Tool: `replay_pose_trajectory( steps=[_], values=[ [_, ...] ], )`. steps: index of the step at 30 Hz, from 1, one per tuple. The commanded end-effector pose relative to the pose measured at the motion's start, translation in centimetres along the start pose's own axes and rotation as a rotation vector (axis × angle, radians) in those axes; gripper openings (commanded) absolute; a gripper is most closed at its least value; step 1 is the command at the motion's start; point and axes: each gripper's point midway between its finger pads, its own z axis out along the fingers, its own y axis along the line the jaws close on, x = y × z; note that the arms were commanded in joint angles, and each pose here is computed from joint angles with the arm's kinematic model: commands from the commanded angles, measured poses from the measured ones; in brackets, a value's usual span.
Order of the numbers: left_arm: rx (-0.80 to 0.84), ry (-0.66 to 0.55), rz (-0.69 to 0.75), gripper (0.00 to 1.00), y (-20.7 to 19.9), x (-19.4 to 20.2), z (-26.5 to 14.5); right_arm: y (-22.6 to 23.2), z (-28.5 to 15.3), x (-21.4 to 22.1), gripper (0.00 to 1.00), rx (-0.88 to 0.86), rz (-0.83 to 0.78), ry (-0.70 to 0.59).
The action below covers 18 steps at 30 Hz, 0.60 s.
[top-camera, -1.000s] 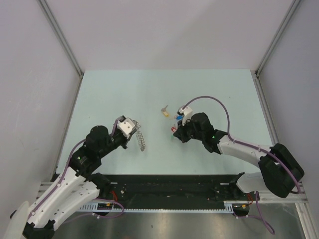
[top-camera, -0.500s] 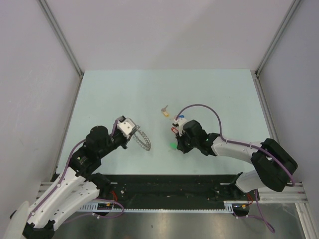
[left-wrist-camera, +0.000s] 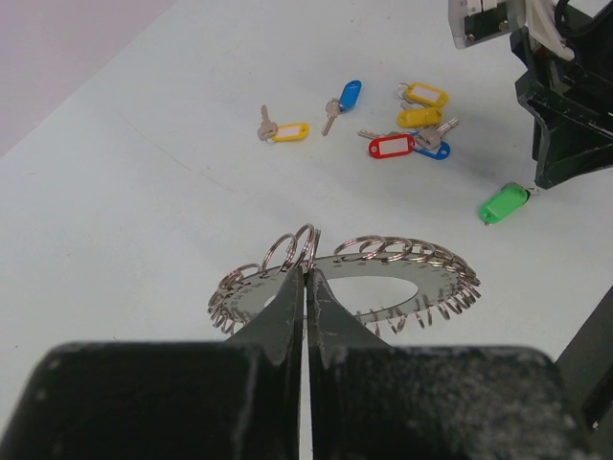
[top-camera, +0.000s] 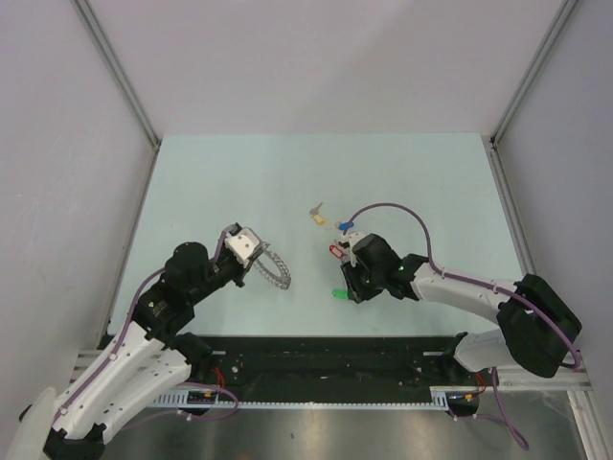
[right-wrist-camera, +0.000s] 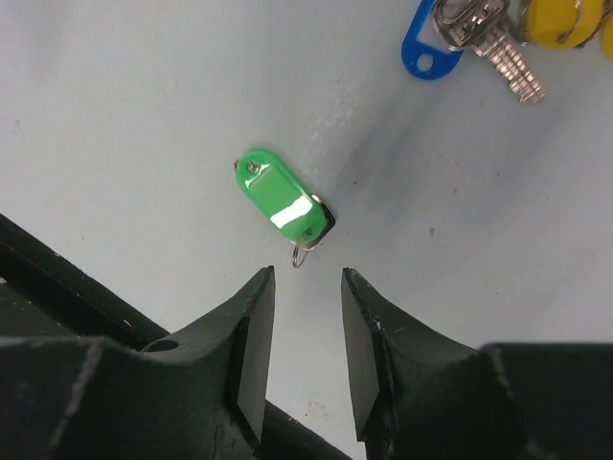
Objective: Put the keys on the keyring
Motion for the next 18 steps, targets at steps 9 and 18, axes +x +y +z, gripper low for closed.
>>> replay_pose_trajectory(
  steps=[9, 18],
  values=[
    [0.003, -0.065, -0.009, 0.01, 0.1, -1.8, 0.0, 0.6, -1.1, -2.6, 0.39, 0.047, 0.016, 0.077],
    [0.007, -0.061, -0.009, 0.01, 0.0, -1.7, 0.1, 0.7, 0.5, -1.3, 0.36, 0.099, -0.001, 0.186]
  ],
)
